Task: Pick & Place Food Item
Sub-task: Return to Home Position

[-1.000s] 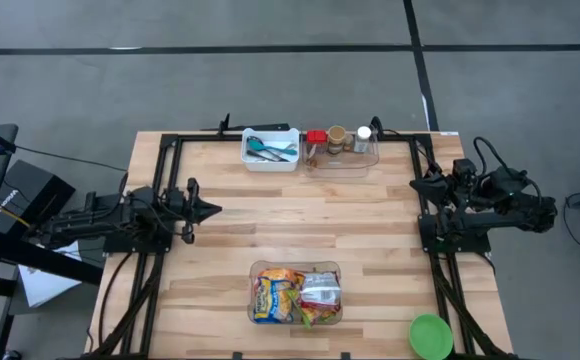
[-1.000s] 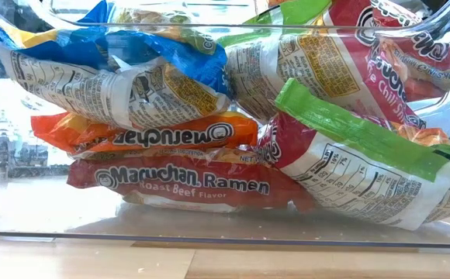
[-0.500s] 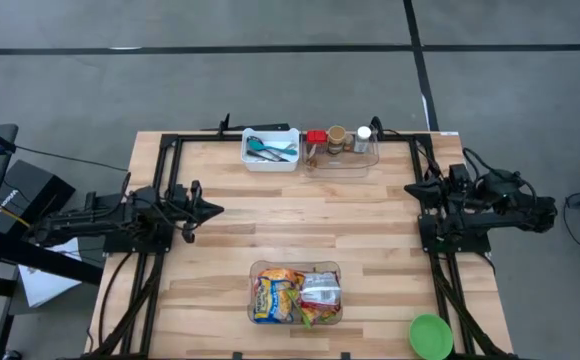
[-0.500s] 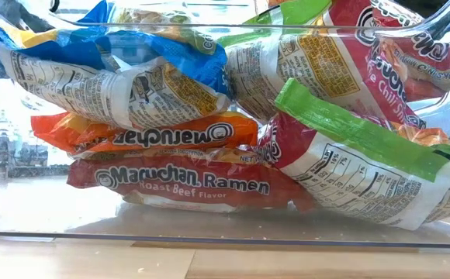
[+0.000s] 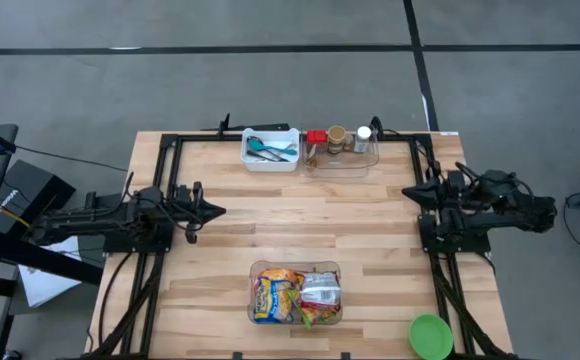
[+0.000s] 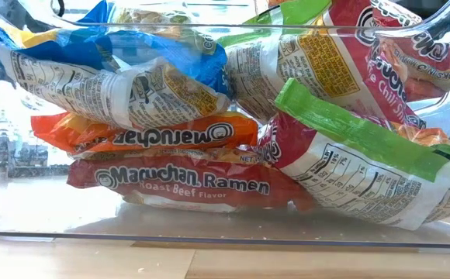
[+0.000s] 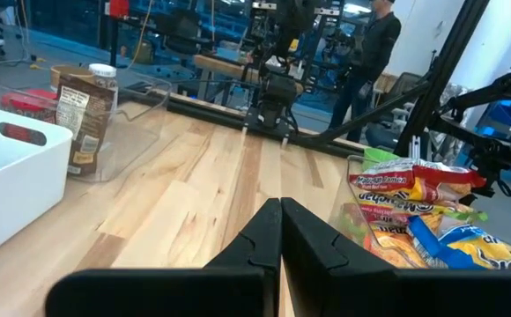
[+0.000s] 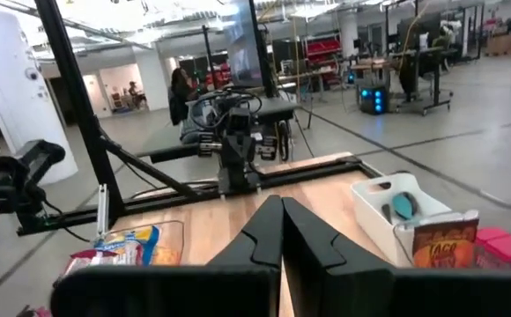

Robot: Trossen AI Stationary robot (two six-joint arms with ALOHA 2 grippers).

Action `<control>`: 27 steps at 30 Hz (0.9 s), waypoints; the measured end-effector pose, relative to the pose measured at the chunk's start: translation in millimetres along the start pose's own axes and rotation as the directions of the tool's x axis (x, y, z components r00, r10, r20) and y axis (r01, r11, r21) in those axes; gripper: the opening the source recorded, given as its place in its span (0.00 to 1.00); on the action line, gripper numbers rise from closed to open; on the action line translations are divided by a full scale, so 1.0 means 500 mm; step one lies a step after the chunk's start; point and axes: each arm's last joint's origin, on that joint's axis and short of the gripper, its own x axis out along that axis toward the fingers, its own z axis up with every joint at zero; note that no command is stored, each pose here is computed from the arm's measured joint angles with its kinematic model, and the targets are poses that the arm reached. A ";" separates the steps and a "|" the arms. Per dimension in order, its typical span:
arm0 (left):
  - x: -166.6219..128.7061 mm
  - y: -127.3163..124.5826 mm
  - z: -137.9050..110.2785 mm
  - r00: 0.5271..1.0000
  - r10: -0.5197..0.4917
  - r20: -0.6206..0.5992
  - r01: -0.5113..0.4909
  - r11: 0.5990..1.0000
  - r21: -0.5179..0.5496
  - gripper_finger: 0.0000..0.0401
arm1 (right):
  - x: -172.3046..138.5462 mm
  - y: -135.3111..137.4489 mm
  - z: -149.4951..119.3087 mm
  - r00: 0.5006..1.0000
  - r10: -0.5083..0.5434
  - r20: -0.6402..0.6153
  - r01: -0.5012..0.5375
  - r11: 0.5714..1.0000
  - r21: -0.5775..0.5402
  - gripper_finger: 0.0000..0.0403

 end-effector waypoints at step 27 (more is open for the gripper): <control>0.000 0.000 -0.001 1.000 0.001 -0.003 -0.001 1.000 -0.001 0.01 | 0.086 0.001 -0.160 0.958 0.153 0.243 -0.168 0.985 0.044 0.00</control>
